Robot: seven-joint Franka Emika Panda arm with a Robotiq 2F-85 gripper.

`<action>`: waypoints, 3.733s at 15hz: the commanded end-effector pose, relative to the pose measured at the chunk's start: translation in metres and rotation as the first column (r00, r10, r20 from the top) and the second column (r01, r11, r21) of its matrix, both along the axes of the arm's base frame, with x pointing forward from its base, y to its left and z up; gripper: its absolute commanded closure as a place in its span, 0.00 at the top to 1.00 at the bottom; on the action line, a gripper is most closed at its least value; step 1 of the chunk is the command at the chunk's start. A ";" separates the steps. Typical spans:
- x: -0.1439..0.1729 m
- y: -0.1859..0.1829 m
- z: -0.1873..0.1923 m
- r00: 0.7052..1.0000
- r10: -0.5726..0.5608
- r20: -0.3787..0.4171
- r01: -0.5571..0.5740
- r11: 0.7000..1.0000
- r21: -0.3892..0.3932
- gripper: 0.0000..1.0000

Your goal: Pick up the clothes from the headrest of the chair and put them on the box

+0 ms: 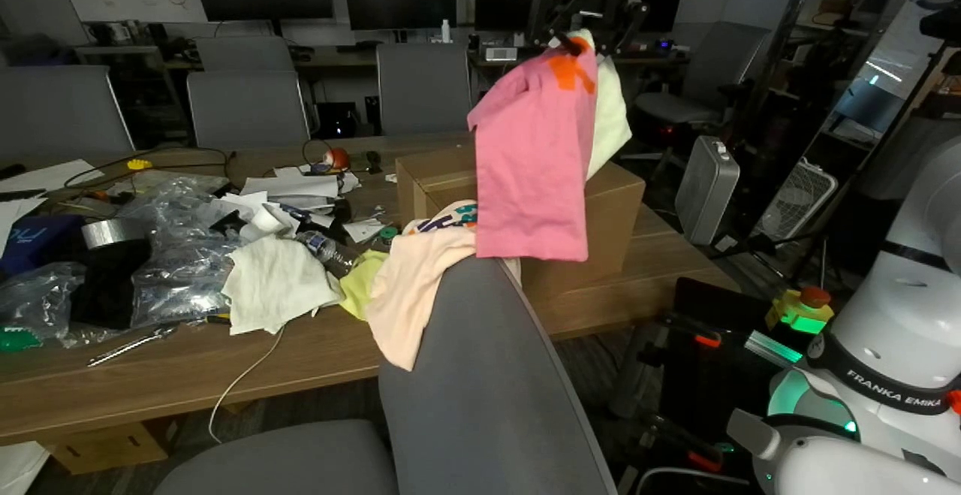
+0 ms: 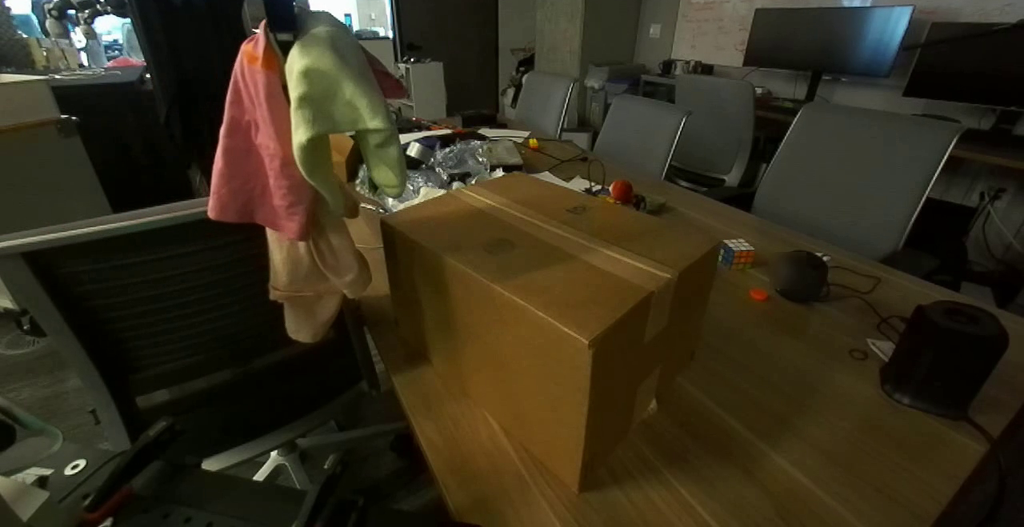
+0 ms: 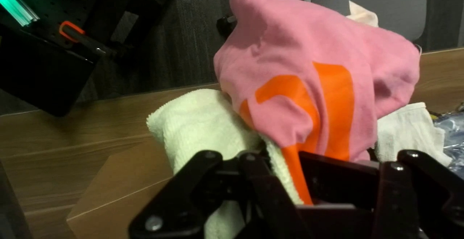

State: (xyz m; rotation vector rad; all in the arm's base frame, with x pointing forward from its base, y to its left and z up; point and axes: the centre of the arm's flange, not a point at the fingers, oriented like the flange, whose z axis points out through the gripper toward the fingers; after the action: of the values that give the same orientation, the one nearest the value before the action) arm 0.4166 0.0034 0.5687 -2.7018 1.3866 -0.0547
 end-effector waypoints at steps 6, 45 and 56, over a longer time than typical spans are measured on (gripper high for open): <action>0.069 0.004 0.004 0.988 -0.149 0.047 0.151 0.987 -0.052 0.03; 0.130 -0.188 0.037 0.652 -0.757 -0.042 0.758 0.651 0.032 0.32; 0.088 -0.150 -0.017 0.831 -0.512 -0.218 0.537 0.840 0.077 1.00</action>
State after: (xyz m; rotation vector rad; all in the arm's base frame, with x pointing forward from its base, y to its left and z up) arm 0.5270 -0.1705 0.5678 -2.0488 2.2132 0.1856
